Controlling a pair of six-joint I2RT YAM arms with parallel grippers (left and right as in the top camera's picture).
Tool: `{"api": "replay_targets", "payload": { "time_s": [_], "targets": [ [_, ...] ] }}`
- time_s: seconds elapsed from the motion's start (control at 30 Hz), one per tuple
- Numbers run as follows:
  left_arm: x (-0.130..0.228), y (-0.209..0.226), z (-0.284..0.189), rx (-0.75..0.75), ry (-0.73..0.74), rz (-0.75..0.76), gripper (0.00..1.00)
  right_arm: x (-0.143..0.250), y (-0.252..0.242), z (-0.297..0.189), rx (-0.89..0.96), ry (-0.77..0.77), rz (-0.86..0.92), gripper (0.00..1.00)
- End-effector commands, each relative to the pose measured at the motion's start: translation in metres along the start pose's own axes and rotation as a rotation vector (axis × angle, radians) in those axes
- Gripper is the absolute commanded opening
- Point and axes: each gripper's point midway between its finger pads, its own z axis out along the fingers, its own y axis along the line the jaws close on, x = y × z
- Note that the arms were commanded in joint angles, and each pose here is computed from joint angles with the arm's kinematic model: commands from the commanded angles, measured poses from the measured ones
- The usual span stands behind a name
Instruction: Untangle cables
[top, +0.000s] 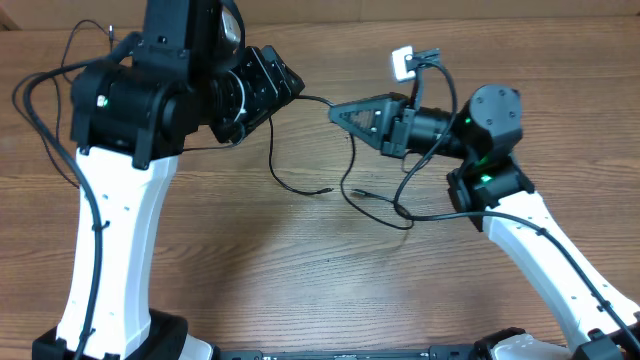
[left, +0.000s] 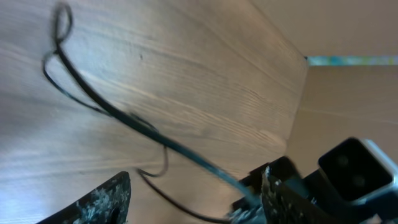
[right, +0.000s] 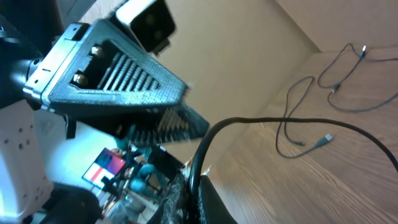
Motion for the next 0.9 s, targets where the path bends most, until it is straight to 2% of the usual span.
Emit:
{"api": "replay_targets", "payload": {
  "time_s": [0.0,0.1,0.37,0.63,0.73,0.87],
  "targets": [
    [0.012,-0.010,0.013,0.015,0.067,-0.093,0.66,-0.017,0.008,0.013,0.036,-0.108,-0.022,0.04],
    [0.014,-0.010,0.022,0.006,0.094,-0.096,0.62,-0.020,0.006,0.015,0.055,-0.136,-0.023,0.04],
    [0.013,-0.018,0.026,0.042,0.111,-0.108,0.39,-0.020,0.006,0.015,0.054,-0.134,-0.021,0.04],
    [0.010,-0.022,0.026,0.060,0.099,-0.100,0.27,-0.017,0.007,0.015,0.045,-0.118,-0.020,0.04],
    [0.008,-0.024,0.026,0.065,0.095,-0.104,0.17,-0.016,0.008,0.015,0.043,-0.114,-0.020,0.04],
    [0.006,-0.026,0.026,0.075,0.086,-0.098,0.17,-0.016,0.008,0.015,0.043,-0.114,-0.020,0.04]
  ]
}}
